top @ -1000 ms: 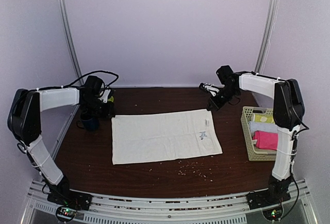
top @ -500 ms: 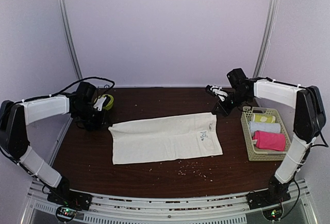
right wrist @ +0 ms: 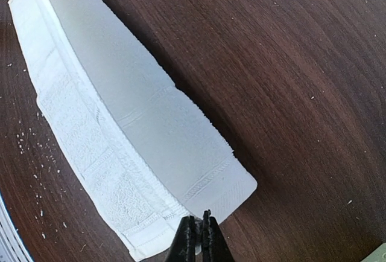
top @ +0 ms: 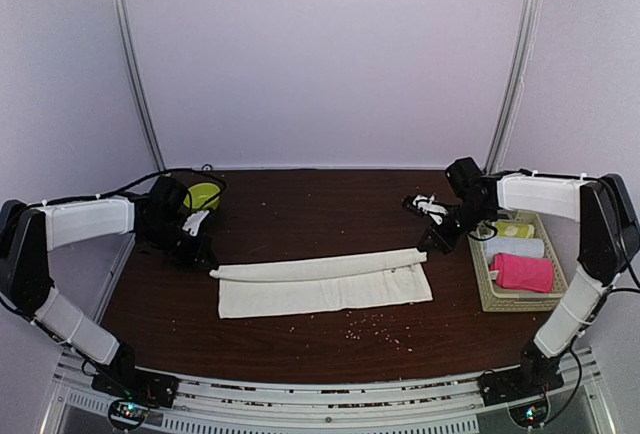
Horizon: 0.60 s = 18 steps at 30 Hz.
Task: Roll the towels
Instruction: Fold the towel at the center of the board.
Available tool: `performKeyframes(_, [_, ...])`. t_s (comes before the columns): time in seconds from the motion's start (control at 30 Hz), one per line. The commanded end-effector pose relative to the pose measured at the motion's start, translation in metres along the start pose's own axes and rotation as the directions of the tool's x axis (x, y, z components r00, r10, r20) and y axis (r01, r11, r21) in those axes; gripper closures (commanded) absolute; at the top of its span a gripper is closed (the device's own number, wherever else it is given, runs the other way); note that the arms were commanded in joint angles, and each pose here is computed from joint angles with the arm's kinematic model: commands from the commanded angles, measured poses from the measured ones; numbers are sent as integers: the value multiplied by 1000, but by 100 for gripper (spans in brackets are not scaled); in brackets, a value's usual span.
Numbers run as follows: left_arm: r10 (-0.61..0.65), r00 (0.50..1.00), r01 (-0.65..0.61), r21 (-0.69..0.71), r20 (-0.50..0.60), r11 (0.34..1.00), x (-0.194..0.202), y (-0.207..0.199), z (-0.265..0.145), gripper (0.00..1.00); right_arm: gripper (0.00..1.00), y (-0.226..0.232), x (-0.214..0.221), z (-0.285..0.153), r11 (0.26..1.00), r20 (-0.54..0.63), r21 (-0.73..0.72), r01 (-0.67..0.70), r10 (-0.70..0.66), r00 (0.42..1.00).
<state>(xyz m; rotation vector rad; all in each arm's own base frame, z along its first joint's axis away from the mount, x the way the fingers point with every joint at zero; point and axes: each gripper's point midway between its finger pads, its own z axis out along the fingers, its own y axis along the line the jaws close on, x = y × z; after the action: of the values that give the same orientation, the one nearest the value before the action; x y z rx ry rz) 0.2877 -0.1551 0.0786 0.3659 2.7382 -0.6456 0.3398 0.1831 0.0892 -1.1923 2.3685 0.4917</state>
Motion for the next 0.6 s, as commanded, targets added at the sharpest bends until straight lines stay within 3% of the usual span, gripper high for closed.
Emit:
performKeyframes(0.0, [12,998,-11,22,-55,1000,14,-6,4,100,100,14,8,-11,998,5,-14,54,-54,999])
performKeyframes(0.57, [10,984,-8,16,-179,1000,45,-8,8,100,100,55,42,-24,962,21,-104,252,-251,968])
